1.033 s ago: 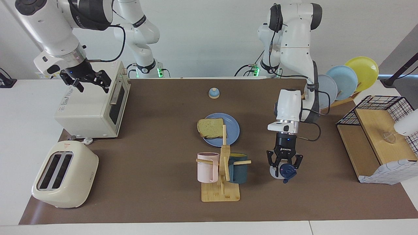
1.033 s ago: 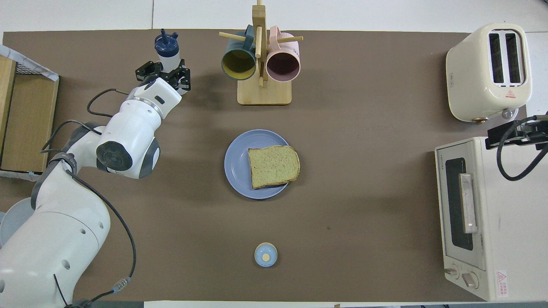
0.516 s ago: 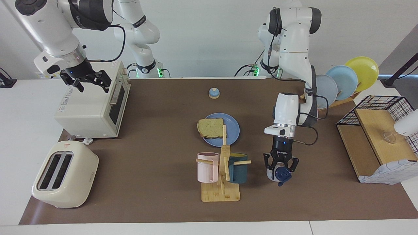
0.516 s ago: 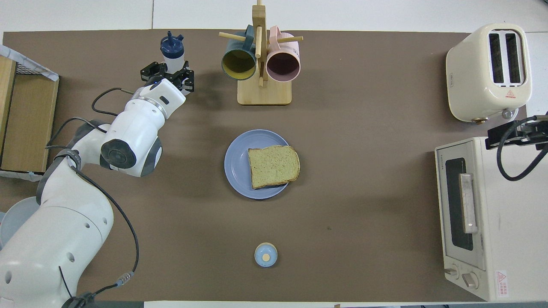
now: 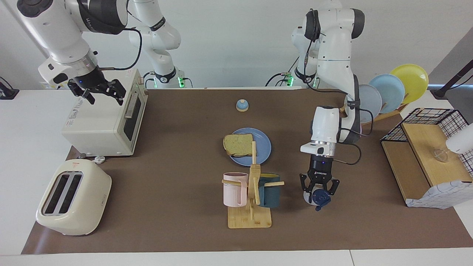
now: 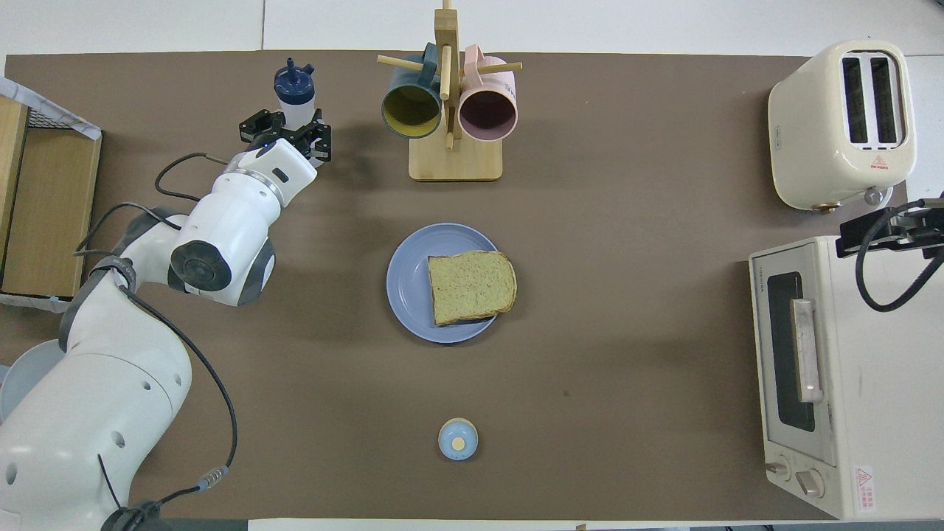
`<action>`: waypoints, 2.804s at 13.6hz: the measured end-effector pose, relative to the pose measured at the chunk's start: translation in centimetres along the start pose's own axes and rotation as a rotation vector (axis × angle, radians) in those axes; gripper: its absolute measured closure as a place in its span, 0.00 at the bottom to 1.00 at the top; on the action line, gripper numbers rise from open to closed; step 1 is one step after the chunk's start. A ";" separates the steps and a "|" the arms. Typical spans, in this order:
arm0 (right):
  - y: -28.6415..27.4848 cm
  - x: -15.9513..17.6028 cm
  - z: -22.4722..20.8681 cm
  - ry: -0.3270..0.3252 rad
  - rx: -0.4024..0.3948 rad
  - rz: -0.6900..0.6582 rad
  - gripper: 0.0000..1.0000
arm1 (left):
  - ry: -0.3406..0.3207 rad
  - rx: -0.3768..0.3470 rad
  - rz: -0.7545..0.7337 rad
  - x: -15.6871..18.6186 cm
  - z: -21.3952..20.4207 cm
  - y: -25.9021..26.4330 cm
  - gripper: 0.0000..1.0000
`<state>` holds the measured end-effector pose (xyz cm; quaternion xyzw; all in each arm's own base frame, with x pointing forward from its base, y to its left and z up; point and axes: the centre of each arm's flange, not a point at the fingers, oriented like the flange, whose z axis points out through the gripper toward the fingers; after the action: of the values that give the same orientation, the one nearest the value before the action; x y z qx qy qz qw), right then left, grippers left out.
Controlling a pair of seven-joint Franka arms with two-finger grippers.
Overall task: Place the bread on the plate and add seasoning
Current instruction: 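Lower the bottle upright onto the table with the left gripper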
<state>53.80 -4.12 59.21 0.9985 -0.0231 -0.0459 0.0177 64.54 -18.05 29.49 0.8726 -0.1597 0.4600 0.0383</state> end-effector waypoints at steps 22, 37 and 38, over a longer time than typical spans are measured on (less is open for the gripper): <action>0.0 0.0 0.0 0.000 0.000 0.000 0.00 | -0.023 0.007 -0.006 -2.0 -0.3 -1.3 0.43; 0.0 0.0 0.0 0.000 0.000 0.000 0.00 | -0.053 0.020 -0.018 -3.5 -0.3 -2.3 0.05; 0.0 0.0 0.0 0.000 0.000 0.000 0.00 | -0.053 0.020 -0.018 -3.5 -0.3 -2.3 0.04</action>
<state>53.80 -4.12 59.21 0.9985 -0.0231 -0.0459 0.0177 63.15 -14.98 27.01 0.8863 -0.1481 0.4378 0.0297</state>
